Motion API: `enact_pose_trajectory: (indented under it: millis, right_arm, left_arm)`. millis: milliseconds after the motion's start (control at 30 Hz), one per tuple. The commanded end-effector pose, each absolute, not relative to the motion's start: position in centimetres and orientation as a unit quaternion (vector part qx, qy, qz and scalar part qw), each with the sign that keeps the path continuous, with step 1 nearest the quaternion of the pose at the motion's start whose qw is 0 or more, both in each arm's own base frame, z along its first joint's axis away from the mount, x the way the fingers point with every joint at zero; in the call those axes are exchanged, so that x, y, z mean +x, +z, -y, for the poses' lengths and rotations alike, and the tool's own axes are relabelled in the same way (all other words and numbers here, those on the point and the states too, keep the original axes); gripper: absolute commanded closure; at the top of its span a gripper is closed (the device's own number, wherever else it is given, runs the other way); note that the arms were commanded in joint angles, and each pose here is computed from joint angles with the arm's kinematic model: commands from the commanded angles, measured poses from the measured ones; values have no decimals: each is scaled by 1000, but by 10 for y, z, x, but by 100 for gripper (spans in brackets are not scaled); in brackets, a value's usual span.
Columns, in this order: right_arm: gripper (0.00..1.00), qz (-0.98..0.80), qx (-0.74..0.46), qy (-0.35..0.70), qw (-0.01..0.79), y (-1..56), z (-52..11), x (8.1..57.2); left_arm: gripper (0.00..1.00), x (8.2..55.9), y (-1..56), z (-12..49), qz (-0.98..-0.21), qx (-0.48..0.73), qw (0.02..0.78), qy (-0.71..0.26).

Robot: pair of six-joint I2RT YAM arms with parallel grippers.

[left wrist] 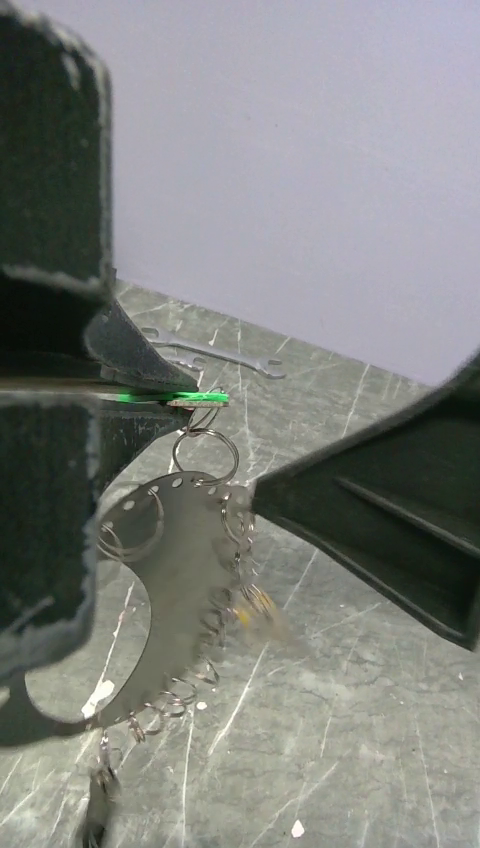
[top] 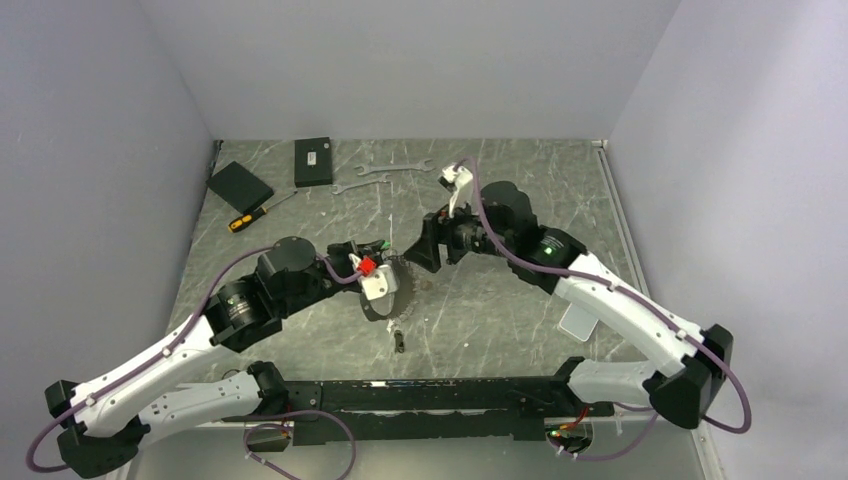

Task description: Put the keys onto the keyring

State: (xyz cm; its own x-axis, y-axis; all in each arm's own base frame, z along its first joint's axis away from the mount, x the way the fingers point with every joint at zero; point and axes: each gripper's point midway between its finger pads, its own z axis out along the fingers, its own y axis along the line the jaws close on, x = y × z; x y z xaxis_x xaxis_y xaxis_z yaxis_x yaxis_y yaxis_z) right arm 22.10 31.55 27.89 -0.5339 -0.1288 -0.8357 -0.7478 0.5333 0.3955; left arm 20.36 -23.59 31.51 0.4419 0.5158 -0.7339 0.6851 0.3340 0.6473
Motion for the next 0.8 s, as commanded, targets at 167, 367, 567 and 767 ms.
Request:
enact_pose_trajectory:
  millis: [167, 367, 567, 767]
  right_arm:
    - [27, -666, -294, 410, 550, 321, -293, 215]
    - [27, -608, -311, 436, 586, 313, -293, 203]
    - [27, -562, -305, 448, 625, 330, -291, 200]
    - [27, -548, -304, 453, 633, 341, -298, 204]
  left_arm:
    - [100, 217, 340, 237, -509, 556, 656, -40]
    - [100, 220, 339, 237, -488, 574, 657, -12]
    - [100, 217, 338, 241, -425, 598, 680, 14]
    - [100, 203, 322, 249, -335, 642, 689, 31]
